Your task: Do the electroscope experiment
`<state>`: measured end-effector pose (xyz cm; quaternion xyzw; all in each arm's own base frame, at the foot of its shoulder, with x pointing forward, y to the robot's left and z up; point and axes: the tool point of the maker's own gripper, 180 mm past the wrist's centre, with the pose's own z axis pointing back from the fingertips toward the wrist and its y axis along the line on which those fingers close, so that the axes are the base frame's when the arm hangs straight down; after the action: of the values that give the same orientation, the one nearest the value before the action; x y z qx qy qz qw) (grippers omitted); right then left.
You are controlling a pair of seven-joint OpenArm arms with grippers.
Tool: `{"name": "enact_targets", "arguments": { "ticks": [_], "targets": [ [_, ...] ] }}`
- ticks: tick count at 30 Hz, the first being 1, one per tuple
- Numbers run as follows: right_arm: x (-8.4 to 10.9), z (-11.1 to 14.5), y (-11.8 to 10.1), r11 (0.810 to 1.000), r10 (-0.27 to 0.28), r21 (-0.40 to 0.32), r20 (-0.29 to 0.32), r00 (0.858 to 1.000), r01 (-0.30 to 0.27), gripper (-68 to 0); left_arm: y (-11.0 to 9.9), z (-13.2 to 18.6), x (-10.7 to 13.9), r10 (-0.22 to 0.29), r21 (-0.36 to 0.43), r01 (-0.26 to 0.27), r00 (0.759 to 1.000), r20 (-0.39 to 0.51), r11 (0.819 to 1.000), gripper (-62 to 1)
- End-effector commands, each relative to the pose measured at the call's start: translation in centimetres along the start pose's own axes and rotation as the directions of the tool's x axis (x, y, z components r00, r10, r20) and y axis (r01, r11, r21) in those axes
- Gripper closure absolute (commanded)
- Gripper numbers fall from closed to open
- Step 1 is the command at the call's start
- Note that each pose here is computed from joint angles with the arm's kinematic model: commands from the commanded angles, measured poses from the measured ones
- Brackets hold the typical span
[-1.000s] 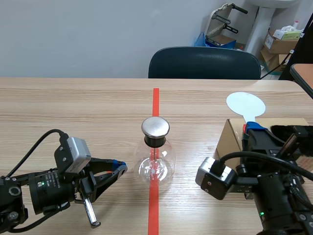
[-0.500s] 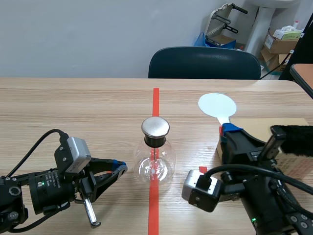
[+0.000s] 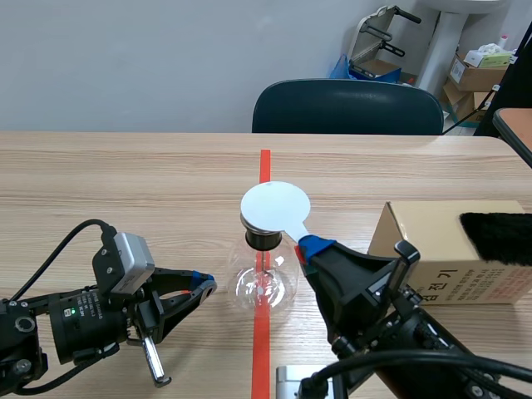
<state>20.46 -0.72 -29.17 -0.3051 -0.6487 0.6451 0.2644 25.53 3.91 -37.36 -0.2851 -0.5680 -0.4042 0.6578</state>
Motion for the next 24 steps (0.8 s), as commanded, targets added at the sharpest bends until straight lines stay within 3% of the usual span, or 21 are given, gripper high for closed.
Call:
{"name": "enact_targets", "arguments": {
  "ticks": [1,10,21,24],
  "targets": [
    [0.01,-0.06,-0.98,0.999,0.016,-0.031,0.015,1.000,-0.015,-1.0,-0.02,-0.33,1.02,0.004,0.000,-0.004,0.999,0.040,1.000,-2.7],
    [0.97,-0.03,-0.97,0.999,0.017,-0.031,0.068,0.998,-0.015,-1.1,0.00,-0.32,1.01,0.003,0.000,-0.003,0.999,0.039,1.000,-2.7],
    [0.94,-0.03,-0.97,0.999,0.017,-0.031,0.066,0.998,-0.015,-1.1,-0.02,-0.33,1.02,0.004,0.000,-0.004,0.999,0.040,1.000,-2.7],
    [0.33,-0.06,-0.98,0.999,0.016,-0.031,0.033,0.999,-0.015,-1.0,-0.02,-0.33,1.02,0.004,0.000,-0.004,0.999,0.040,1.000,-2.7]
  ]
}}
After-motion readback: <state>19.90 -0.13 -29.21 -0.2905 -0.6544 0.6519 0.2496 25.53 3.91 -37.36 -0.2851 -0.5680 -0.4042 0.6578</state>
